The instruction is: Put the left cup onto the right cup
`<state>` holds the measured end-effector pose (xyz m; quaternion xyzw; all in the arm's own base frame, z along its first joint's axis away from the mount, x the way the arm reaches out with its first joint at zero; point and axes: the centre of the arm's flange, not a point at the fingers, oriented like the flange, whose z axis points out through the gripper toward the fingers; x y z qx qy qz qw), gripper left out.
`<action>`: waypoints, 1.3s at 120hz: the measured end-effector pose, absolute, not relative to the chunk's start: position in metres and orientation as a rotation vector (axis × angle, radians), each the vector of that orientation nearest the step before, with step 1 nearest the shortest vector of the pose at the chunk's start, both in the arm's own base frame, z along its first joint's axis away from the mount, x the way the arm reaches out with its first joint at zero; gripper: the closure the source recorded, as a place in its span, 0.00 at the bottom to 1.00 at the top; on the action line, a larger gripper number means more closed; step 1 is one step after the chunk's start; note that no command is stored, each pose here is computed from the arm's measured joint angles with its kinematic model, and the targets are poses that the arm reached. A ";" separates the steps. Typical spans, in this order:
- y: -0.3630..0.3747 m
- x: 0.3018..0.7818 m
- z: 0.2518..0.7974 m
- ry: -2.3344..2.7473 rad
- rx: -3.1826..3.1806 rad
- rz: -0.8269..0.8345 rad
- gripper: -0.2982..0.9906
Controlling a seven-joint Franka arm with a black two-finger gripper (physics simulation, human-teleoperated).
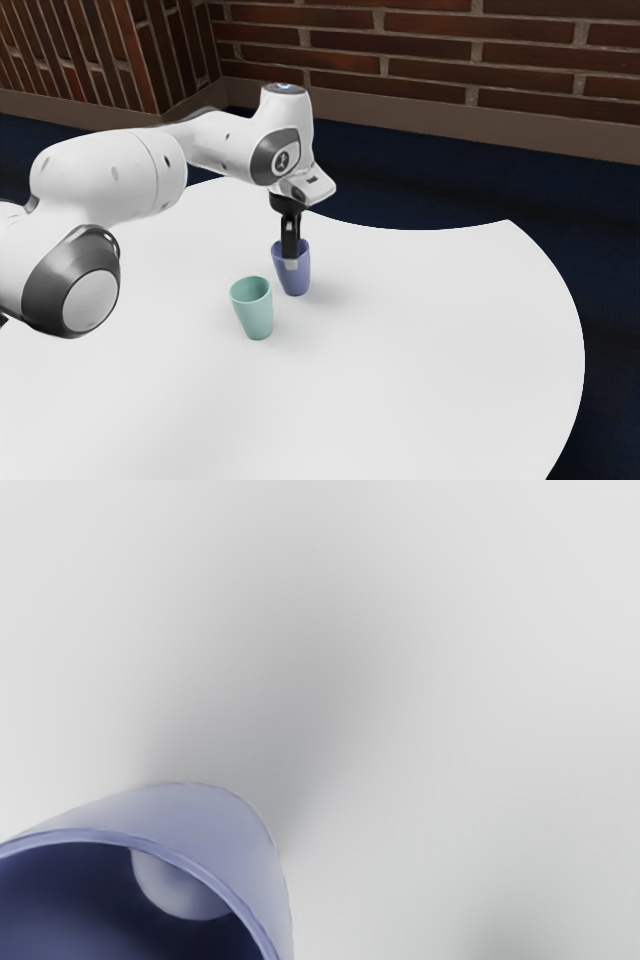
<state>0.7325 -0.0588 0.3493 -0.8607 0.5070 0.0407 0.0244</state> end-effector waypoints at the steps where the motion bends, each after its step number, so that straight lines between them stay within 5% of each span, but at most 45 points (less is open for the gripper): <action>1: -0.059 0.732 0.349 1.568 -2.663 0.126 0.23; 33: -0.059 0.731 0.340 1.547 -2.677 0.129 0.25; 124: -0.054 0.733 0.328 1.506 -2.693 0.112 0.71; 156: -0.054 0.733 0.329 1.501 -2.694 0.107 0.80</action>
